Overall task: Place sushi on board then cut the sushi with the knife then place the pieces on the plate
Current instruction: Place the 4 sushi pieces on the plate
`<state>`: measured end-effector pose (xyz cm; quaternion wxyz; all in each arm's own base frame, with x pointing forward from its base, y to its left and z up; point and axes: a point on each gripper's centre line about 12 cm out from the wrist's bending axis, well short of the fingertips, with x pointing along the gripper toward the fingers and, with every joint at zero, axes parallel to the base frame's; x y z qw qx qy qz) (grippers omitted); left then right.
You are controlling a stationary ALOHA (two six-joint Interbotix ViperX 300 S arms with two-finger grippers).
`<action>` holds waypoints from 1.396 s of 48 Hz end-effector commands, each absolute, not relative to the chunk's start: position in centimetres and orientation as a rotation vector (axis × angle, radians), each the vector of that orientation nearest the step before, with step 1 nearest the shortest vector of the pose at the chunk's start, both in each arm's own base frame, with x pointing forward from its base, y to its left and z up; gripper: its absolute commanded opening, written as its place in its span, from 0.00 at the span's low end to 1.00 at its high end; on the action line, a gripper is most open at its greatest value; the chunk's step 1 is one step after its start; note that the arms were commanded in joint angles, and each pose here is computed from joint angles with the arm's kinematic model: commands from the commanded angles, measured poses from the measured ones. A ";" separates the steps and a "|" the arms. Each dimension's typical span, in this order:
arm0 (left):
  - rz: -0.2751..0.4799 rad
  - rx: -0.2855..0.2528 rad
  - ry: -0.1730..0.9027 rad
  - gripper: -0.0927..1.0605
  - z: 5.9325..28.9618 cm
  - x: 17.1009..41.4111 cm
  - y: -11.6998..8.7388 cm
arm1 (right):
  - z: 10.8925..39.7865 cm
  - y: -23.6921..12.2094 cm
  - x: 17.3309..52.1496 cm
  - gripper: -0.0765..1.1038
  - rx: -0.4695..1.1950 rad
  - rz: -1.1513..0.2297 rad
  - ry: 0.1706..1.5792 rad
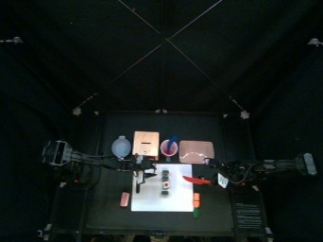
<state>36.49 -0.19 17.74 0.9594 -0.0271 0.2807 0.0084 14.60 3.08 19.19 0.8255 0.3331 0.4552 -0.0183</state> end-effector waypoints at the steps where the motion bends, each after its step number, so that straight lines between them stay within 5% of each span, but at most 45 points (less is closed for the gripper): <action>1: 0.020 -0.056 0.546 0.74 18.3 36.7 -0.1 | 19.8 3.3 15.2 0.34 0.715 -0.025 0.947; 24: 0.031 -0.067 0.564 0.74 17.7 36.2 0.2 | 19.7 3.5 15.1 0.73 0.740 -0.023 0.967; 36: 0.038 -0.068 0.569 0.73 17.5 35.9 0.4 | 21.4 1.9 16.5 0.73 0.655 -0.078 0.878; 54: 0.067 -0.099 0.580 0.73 16.3 34.5 1.0 | 22.2 -1.6 24.8 0.73 0.282 -0.159 0.669; 67: 0.083 -0.112 0.604 0.73 15.3 33.7 1.3 | 21.6 -1.9 30.2 0.73 0.237 -0.137 0.615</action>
